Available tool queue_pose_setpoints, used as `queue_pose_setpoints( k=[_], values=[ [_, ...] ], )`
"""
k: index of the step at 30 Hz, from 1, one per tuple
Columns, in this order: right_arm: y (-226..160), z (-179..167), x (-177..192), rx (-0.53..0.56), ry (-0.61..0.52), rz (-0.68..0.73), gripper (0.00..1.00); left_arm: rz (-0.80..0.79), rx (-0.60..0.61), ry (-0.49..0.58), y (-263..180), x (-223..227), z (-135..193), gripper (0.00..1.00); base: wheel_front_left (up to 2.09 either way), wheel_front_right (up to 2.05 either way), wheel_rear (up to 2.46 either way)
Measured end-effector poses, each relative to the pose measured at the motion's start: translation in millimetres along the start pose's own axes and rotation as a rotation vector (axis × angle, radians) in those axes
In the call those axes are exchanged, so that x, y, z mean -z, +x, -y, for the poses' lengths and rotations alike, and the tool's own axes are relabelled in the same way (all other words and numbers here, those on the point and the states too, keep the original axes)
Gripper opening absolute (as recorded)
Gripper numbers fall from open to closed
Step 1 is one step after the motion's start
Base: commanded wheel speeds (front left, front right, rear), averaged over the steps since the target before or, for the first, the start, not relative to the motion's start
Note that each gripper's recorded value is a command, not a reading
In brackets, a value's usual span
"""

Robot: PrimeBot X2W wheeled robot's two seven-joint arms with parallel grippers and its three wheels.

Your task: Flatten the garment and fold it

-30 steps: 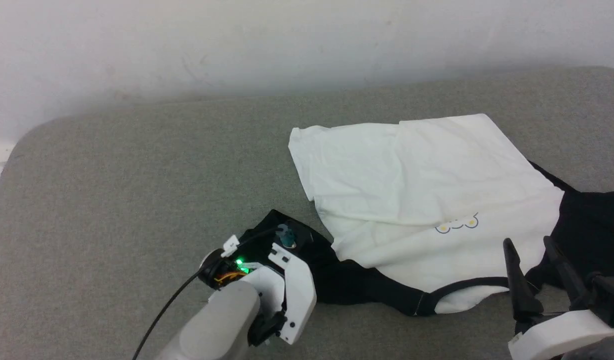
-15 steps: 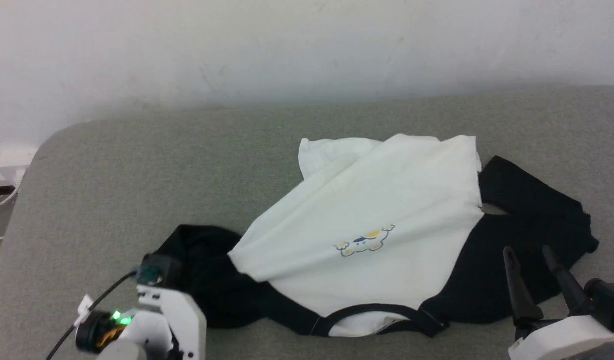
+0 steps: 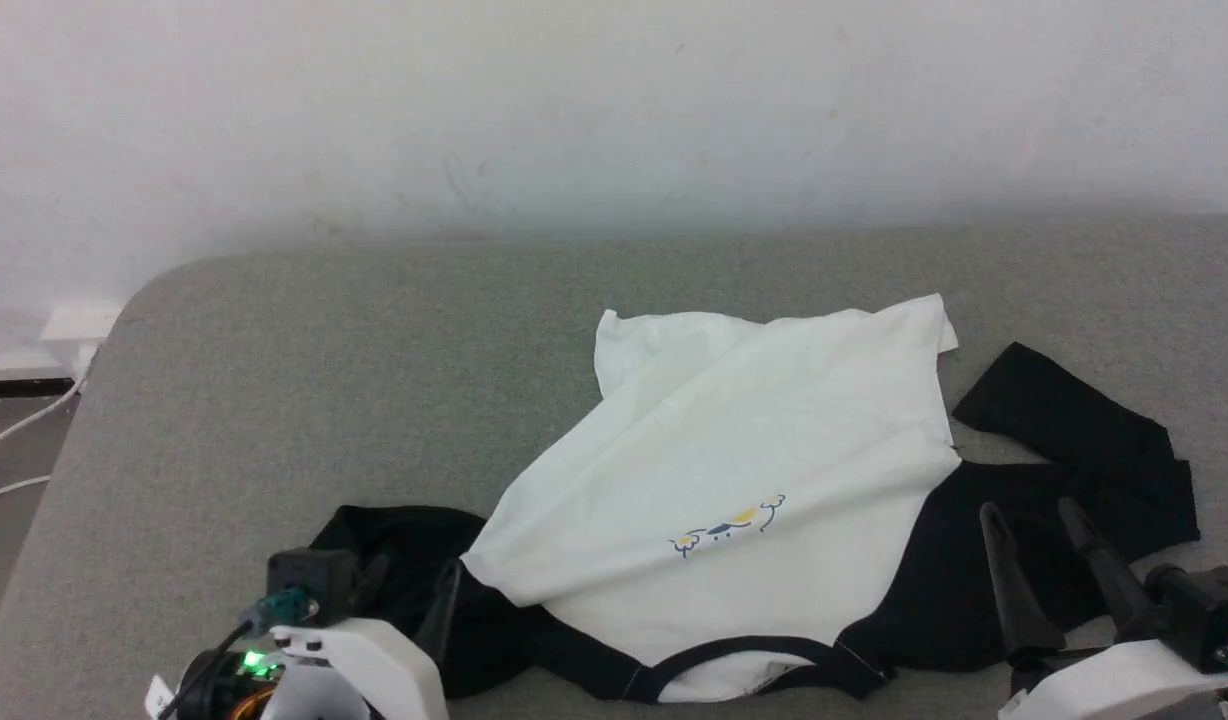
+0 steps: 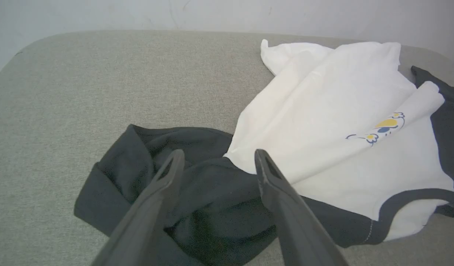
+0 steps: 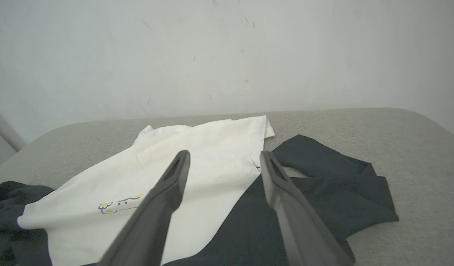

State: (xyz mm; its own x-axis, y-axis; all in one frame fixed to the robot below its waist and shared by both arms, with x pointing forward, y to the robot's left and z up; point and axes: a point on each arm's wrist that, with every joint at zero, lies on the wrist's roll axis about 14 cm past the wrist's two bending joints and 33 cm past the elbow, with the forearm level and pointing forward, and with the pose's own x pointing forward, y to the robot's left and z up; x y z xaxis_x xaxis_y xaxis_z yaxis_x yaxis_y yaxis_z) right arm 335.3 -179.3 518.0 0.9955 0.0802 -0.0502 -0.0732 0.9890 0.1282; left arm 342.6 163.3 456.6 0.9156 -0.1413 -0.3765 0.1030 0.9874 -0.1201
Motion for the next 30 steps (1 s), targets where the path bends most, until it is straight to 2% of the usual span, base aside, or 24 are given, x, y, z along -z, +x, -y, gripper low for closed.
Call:
queue_pose_setpoints(
  k=[4, 8, 12, 20, 27, 28, 29, 30],
  values=[
    [-3, -3, -2, -0.010, -0.001, 0.001, 1.00, -0.016, 0.139, 0.073, -4, -6, 35, 1.00, 0.00, 0.00, 0.00],
    [-3, -5, -1, -0.014, 0.000, -0.008, 1.00, -0.145, 0.301, 0.180, -6, 13, 72, 1.00, 0.00, 0.00, 0.00],
    [-1, -5, 5, -0.014, 0.003, -0.027, 1.00, -0.276, 0.410, 0.268, -5, 38, 93, 1.00, 0.00, 0.00, 0.00],
    [6, -1, 13, 0.002, 0.008, -0.055, 1.00, -0.498, 0.438, 0.373, 13, 84, 86, 1.00, 0.00, 0.00, 0.00],
    [9, 6, 20, 0.023, 0.010, -0.077, 1.00, -0.635, 0.465, 0.508, 24, 102, 84, 1.00, 0.00, 0.00, 0.00],
    [9, 7, 20, 0.025, 0.010, -0.077, 1.00, -0.651, 0.469, 0.523, 24, 105, 85, 0.81, 0.00, 0.00, 0.00],
    [9, 8, 20, 0.028, 0.010, -0.077, 1.00, -0.659, 0.475, 0.533, 25, 105, 86, 0.46, 0.00, 0.00, 0.00],
    [9, 8, 20, 0.030, 0.010, -0.078, 1.00, -0.660, 0.477, 0.538, 25, 106, 86, 0.00, 0.00, 0.00, 0.00]
  ],
)
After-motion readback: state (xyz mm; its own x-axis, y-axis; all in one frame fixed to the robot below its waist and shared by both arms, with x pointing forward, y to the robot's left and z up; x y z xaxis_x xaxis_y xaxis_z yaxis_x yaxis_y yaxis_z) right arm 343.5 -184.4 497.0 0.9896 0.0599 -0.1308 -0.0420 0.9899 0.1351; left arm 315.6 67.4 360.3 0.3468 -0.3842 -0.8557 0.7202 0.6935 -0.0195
